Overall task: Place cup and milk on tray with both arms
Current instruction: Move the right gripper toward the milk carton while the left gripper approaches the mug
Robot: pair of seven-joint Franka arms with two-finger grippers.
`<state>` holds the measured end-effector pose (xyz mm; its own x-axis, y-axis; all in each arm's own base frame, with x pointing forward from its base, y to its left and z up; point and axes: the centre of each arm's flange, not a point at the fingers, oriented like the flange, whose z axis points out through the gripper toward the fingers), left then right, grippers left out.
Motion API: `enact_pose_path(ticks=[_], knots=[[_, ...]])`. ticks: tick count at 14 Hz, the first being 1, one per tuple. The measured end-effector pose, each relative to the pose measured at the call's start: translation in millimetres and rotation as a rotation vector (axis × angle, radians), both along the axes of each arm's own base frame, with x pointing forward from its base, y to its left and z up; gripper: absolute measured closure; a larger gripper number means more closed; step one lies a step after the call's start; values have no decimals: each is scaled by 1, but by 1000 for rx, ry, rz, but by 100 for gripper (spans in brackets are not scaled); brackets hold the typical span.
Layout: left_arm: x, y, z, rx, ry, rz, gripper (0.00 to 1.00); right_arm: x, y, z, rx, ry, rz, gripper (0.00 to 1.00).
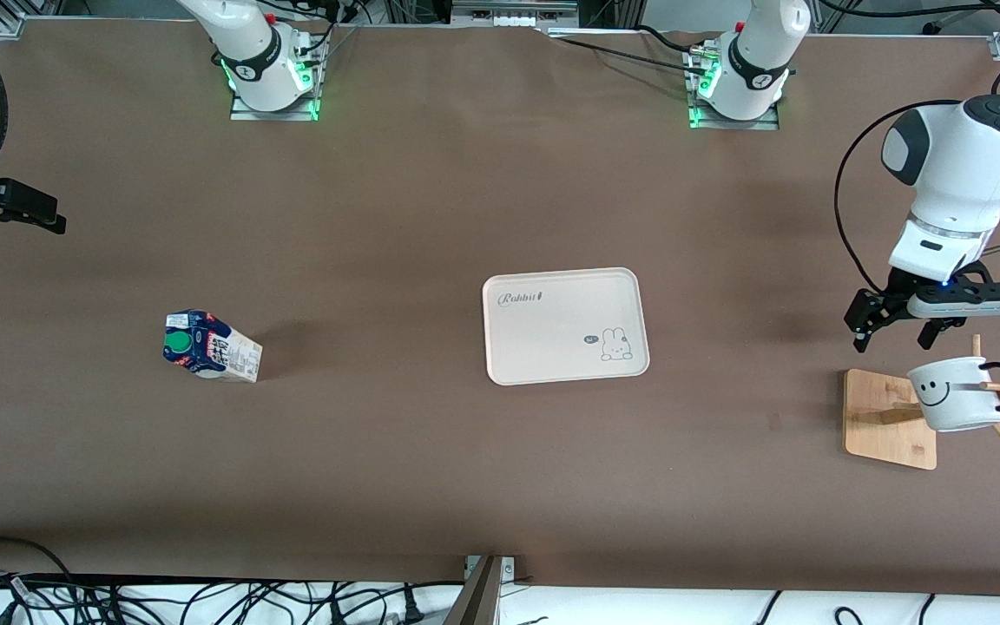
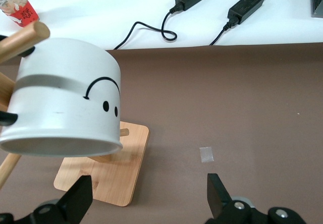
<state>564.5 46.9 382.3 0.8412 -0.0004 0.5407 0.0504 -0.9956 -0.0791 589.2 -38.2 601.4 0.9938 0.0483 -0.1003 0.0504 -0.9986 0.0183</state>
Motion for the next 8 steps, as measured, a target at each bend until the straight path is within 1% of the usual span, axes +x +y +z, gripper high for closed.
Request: enact_pose_path(ticks=[3, 6, 7, 8], knots=[[1, 4, -1, 22, -17, -15, 0, 0, 0, 0, 0, 0, -1, 0], [2, 13, -3, 26, -33, -5, 0, 0, 0, -1, 0, 2, -4, 0], [1, 13, -3, 26, -23, -3, 0, 1, 0, -4, 0, 7, -4, 0], [-1, 13, -4, 27, 17, 3, 0, 3, 0, -8, 0, 14, -4, 0]])
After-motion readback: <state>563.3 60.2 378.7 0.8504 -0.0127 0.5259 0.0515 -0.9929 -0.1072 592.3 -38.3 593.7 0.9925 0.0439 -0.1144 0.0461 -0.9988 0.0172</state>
